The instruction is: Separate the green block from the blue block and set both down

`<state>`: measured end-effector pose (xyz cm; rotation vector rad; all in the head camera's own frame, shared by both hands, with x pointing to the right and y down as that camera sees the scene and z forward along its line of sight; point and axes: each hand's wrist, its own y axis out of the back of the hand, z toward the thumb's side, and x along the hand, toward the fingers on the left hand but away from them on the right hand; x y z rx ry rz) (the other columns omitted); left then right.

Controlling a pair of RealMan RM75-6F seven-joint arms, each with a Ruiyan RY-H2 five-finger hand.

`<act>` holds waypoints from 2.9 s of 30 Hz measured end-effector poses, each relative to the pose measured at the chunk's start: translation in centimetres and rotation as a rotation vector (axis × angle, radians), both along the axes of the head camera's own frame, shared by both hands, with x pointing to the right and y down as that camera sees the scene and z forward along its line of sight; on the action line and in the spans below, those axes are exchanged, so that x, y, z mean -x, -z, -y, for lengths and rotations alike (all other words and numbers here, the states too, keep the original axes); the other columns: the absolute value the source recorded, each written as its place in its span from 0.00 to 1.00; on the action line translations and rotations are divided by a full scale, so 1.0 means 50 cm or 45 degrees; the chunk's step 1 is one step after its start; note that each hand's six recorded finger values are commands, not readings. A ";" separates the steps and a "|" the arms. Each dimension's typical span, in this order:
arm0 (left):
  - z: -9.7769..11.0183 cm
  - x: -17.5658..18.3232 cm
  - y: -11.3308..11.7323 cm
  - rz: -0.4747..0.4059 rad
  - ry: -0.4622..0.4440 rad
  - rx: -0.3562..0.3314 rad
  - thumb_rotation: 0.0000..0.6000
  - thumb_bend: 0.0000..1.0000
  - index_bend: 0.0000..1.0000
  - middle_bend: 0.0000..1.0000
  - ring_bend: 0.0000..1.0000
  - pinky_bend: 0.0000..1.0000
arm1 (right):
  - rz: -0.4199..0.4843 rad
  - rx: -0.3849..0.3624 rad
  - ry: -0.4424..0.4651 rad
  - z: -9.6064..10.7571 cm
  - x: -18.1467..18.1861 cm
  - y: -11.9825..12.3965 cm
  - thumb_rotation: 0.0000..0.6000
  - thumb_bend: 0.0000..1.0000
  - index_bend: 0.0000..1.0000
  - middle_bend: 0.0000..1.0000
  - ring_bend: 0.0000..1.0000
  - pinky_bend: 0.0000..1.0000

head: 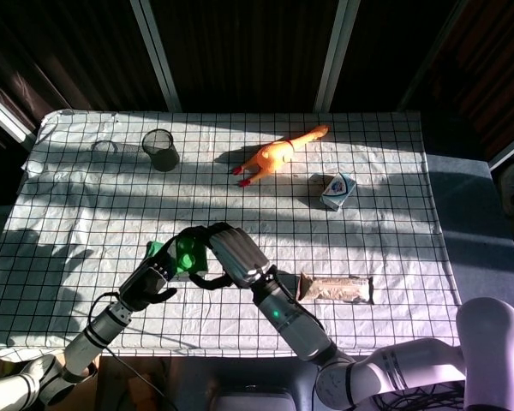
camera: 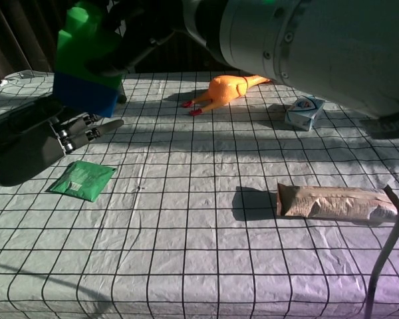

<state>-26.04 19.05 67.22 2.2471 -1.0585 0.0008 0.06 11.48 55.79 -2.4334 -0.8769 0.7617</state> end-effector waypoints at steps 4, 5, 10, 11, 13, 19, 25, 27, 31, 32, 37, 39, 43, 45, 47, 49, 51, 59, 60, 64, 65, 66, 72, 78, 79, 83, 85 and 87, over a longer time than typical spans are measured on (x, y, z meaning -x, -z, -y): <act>0.001 -0.002 -0.002 -0.016 0.009 0.019 1.00 0.25 0.20 0.27 0.00 0.00 | 0.007 -0.009 -0.025 0.002 0.002 -0.001 1.00 0.35 0.96 0.70 0.53 0.27; 0.002 -0.002 -0.002 -0.021 0.013 0.024 1.00 0.25 0.21 0.27 0.00 0.00 | 0.004 -0.011 -0.028 0.001 0.003 -0.002 1.00 0.35 0.96 0.70 0.53 0.27; 0.002 -0.005 -0.005 -0.026 0.012 0.032 1.00 0.25 0.26 0.33 0.00 0.00 | -0.013 -0.014 -0.025 -0.006 0.008 -0.011 1.00 0.35 0.96 0.70 0.53 0.27; 0.002 -0.005 -0.005 -0.023 0.014 0.031 1.00 0.26 0.29 0.35 0.00 0.00 | -0.013 -0.013 -0.024 -0.008 0.009 -0.012 1.00 0.35 0.96 0.70 0.53 0.27; 0.002 -0.006 -0.006 -0.015 0.020 0.026 1.00 0.28 0.34 0.39 0.02 0.00 | -0.014 -0.013 -0.023 -0.010 0.011 -0.013 1.00 0.35 0.96 0.70 0.53 0.27; 0.005 -0.008 -0.007 -0.023 0.039 0.046 1.00 0.45 0.53 0.50 0.11 0.00 | -0.008 -0.017 -0.030 -0.009 0.011 -0.012 1.00 0.35 0.96 0.70 0.53 0.27; 0.006 -0.011 -0.010 -0.042 0.046 0.083 1.00 0.57 0.62 0.62 0.22 0.01 | -0.007 -0.019 -0.037 -0.007 0.009 -0.012 1.00 0.35 0.96 0.70 0.53 0.27; 0.006 -0.012 -0.011 -0.050 0.048 0.093 1.00 0.61 0.68 0.68 0.27 0.04 | -0.006 -0.018 -0.039 -0.007 0.009 -0.013 1.00 0.35 0.96 0.70 0.53 0.27; 0.007 -0.013 -0.010 -0.076 0.070 0.129 1.00 0.67 0.77 0.80 0.40 0.11 | -0.003 -0.015 -0.047 -0.005 0.005 -0.014 1.00 0.35 0.96 0.70 0.53 0.27; 0.008 -0.012 -0.010 -0.082 0.081 0.134 1.00 0.68 0.78 0.80 0.40 0.12 | -0.001 -0.014 -0.049 -0.005 0.004 -0.014 1.00 0.35 0.96 0.70 0.53 0.27; 0.013 -0.008 -0.005 -0.099 0.123 0.129 1.00 0.74 0.79 0.82 0.43 0.17 | 0.009 -0.015 -0.066 0.003 -0.005 -0.010 1.00 0.35 0.96 0.70 0.53 0.27; 0.015 -0.006 -0.003 -0.098 0.132 0.120 1.00 0.75 0.79 0.82 0.43 0.19 | 0.012 -0.016 -0.072 0.006 -0.009 -0.008 1.00 0.35 0.96 0.70 0.53 0.27; 0.020 0.003 0.002 -0.119 0.155 0.125 1.00 0.76 0.79 0.82 0.44 0.21 | 0.025 -0.013 -0.093 0.017 -0.022 0.000 1.00 0.35 0.96 0.70 0.53 0.27; 0.024 0.010 0.003 -0.120 0.170 0.123 1.00 0.76 0.79 0.82 0.44 0.22 | 0.033 -0.013 -0.107 0.023 -0.029 0.004 1.00 0.35 0.96 0.70 0.53 0.27; 0.028 0.017 0.005 -0.123 0.182 0.121 1.00 0.76 0.79 0.82 0.44 0.23 | 0.039 -0.016 -0.127 0.034 -0.041 0.009 1.00 0.35 0.96 0.70 0.53 0.27; 0.031 0.026 0.009 -0.123 0.192 0.112 1.00 0.76 0.79 0.82 0.44 0.25 | 0.045 -0.017 -0.150 0.045 -0.055 0.013 1.00 0.35 0.96 0.70 0.53 0.27; 0.034 0.035 0.012 -0.117 0.198 0.100 1.00 0.76 0.79 0.82 0.44 0.26 | 0.049 -0.018 -0.171 0.055 -0.069 0.016 1.00 0.35 0.96 0.70 0.53 0.27; 0.045 0.104 0.010 0.071 0.206 0.009 1.00 0.75 0.79 0.82 0.44 0.27 | -0.017 -0.056 -0.282 0.109 -0.176 0.015 1.00 0.35 0.96 0.70 0.53 0.27; 0.046 0.113 0.008 0.118 0.201 -0.012 1.00 0.74 0.79 0.82 0.44 0.26 | -0.047 -0.065 -0.289 0.114 -0.193 0.009 1.00 0.35 0.96 0.70 0.53 0.27; 0.046 0.159 -0.006 0.421 0.153 -0.148 1.00 0.71 0.79 0.83 0.44 0.23 | -0.229 -0.094 -0.295 0.122 -0.268 -0.038 1.00 0.35 0.96 0.70 0.53 0.27; 0.046 0.169 -0.010 0.500 0.137 -0.182 1.00 0.71 0.79 0.83 0.44 0.23 | -0.272 -0.099 -0.290 0.121 -0.282 -0.051 1.00 0.35 0.96 0.70 0.53 0.27; 0.046 0.179 -0.013 0.583 0.119 -0.217 1.00 0.70 0.79 0.83 0.44 0.23 | -0.317 -0.104 -0.283 0.120 -0.296 -0.065 1.00 0.35 0.96 0.70 0.53 0.27; 0.044 0.238 -0.035 1.153 -0.024 -0.447 1.00 0.70 0.78 0.82 0.43 0.20 | -0.564 -0.140 -0.234 0.105 -0.365 -0.160 1.00 0.35 0.95 0.70 0.52 0.27; 0.035 0.263 -0.064 1.619 -0.211 -0.588 1.00 0.69 0.76 0.81 0.40 0.11 | -0.730 -0.114 -0.176 0.066 -0.385 -0.271 1.00 0.34 0.85 0.70 0.44 0.27; 0.032 0.264 -0.071 1.686 -0.244 -0.598 1.00 0.69 0.76 0.80 0.39 0.11 | -0.751 -0.088 -0.162 0.054 -0.383 -0.292 1.00 0.34 0.81 0.68 0.42 0.27; 0.021 0.254 -0.095 1.820 -0.320 -0.587 1.00 0.65 0.67 0.66 0.30 0.06 | -0.787 -0.012 -0.107 0.023 -0.376 -0.334 1.00 0.34 0.59 0.52 0.28 0.21; 0.015 0.241 -0.106 1.839 -0.344 -0.562 1.00 0.61 0.60 0.57 0.24 0.04 | -0.796 0.020 -0.076 0.013 -0.373 -0.343 1.00 0.34 0.45 0.42 0.20 0.15; 0.010 0.231 -0.112 1.838 -0.361 -0.543 1.00 0.59 0.52 0.47 0.18 0.02 | -0.806 0.041 -0.051 0.007 -0.373 -0.348 1.00 0.34 0.33 0.34 0.14 0.11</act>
